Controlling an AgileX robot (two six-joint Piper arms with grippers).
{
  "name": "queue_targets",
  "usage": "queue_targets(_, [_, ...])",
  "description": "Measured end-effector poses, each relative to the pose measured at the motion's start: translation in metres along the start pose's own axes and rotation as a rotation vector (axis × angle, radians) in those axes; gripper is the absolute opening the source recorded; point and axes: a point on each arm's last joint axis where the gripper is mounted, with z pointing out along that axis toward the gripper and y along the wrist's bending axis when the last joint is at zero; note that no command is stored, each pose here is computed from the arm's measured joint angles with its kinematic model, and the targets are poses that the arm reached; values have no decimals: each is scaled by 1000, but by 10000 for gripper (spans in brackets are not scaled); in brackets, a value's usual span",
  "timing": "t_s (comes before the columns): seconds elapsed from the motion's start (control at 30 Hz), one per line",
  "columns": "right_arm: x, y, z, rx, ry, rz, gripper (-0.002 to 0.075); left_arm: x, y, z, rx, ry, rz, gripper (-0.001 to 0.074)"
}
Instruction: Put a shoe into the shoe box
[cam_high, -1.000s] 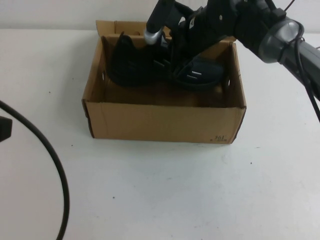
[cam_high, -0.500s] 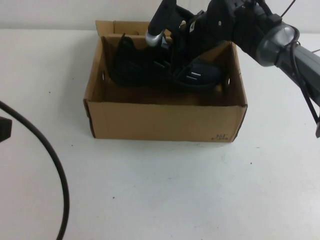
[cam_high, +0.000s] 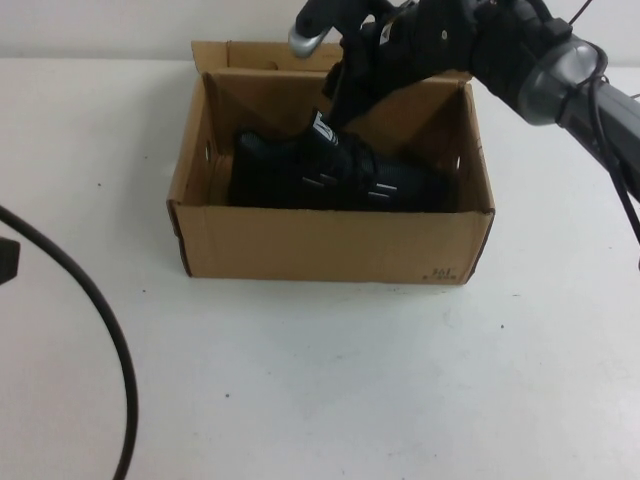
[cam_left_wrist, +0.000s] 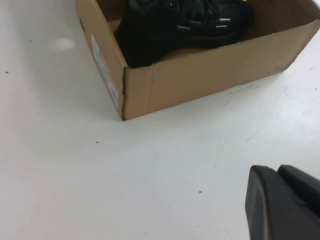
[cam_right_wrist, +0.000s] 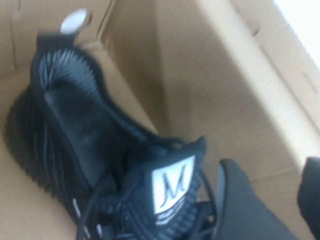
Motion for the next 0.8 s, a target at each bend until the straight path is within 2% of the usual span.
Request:
queue_targets(0.1, [-12, -5, -18, 17, -40, 30, 188, 1, 2, 0, -23, 10, 15, -1])
queue_targets(0.17, [-24, -9, -38, 22, -73, 47, 101, 2, 4, 0, -46, 20, 41, -1])
queue_targets(0.27, [-42, -14, -77, 34, -126, 62, 20, 3, 8, 0, -88, 40, 84, -1])
queue_targets(0.4, [-57, -21, -130, 42, -172, 160, -8, 1, 12, -3, -137, 7, 114, -1])
queue_targets(0.57, [-67, -33, -207, 79, -252, 319, -15, -11, 10, -24, -221, -222, 145, -1])
queue_targets(0.8, [-77, -27, -288, 80, -382, 353, -15, -12, -2, -66, -308, -511, 182, -1])
